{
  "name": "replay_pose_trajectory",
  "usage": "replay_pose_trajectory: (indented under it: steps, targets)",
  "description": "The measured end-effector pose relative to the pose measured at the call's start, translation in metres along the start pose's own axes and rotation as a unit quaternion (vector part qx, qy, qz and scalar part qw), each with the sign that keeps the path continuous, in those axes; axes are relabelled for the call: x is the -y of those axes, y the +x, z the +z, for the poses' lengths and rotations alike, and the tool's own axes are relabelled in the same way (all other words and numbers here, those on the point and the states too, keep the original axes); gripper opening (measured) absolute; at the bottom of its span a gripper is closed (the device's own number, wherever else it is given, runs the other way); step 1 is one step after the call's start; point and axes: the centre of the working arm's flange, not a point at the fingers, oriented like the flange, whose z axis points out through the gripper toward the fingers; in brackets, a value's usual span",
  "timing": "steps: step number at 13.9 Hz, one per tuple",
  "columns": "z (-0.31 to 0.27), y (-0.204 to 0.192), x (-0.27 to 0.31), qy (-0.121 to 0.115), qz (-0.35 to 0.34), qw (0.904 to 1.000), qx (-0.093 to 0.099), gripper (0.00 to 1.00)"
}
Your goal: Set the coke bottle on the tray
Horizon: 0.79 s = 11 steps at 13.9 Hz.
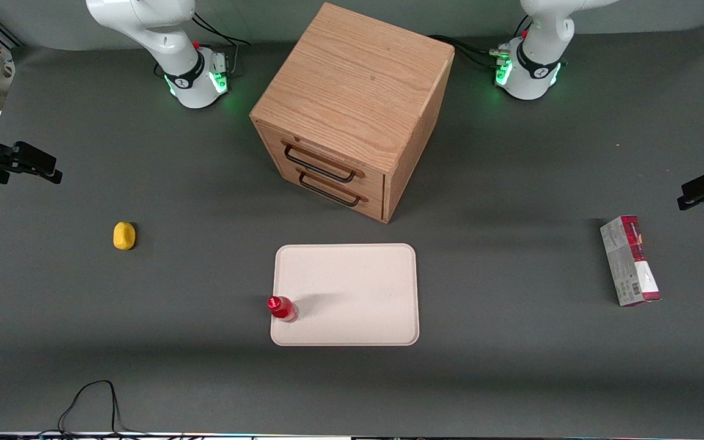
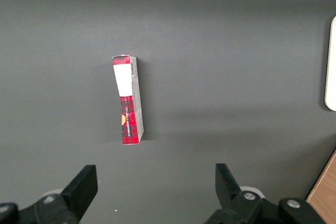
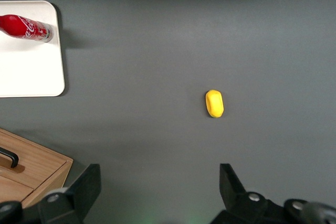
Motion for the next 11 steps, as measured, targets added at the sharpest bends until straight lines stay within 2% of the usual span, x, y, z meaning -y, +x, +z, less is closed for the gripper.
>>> replay_pose_trajectory:
  steps: [4, 11]
  targets:
    - [0.0, 0.0, -0.002, -0.009, 0.001, 1.0, 0.0, 1.0]
    - [0.0, 0.0, -0.015, -0.01, 0.011, 0.9999, 0.0, 1.0]
